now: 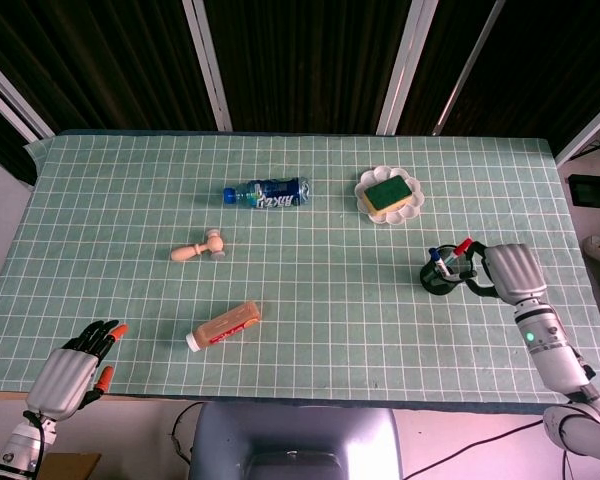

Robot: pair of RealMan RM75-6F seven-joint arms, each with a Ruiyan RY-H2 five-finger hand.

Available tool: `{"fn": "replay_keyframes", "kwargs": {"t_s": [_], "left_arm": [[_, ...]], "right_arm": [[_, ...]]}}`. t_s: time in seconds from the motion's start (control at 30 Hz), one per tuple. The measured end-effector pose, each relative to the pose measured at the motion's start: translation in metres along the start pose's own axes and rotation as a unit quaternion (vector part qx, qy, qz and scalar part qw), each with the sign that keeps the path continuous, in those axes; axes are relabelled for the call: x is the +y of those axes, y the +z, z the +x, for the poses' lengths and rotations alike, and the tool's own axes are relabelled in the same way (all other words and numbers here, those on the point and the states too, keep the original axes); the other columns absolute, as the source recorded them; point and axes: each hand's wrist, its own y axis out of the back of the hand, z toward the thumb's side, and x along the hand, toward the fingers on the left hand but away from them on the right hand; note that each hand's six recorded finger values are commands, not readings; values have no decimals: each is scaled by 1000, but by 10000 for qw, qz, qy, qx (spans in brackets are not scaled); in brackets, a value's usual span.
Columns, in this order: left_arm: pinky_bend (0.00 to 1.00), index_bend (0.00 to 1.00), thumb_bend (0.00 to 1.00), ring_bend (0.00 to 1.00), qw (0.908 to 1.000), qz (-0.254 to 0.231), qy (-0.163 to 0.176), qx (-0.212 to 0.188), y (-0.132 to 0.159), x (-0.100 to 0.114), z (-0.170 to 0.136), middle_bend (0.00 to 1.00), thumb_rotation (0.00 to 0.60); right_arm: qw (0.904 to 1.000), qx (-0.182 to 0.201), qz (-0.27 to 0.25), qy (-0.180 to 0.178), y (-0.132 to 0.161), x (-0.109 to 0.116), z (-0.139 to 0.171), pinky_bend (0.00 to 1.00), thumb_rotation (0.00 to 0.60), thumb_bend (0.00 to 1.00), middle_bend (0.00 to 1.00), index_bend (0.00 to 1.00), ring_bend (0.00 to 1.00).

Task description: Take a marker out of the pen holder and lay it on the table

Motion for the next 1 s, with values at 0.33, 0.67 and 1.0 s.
{"fn": "replay_keyframes", "kwargs": {"t_s": [0.33,0.67,1.0], "left_arm": [[397,146,525,102,10000,3,-12,-5,0,0,0,101,600],[397,146,524,102,10000,5,-17,1,0,-1,0,101,600],[397,146,525,102,10000,0,-31,-15,1,-1,0,101,600]], "right_arm": [[10000,-28,11,57,0,-4,-2,1000,600,457,1000,605,1000],[9999,-38,22,124,0,-8,-3,1000,600,477,1000,609,1000],[9996,-90,65,256,-2,-11,-1,1000,600,478,1000,605,1000]]}}
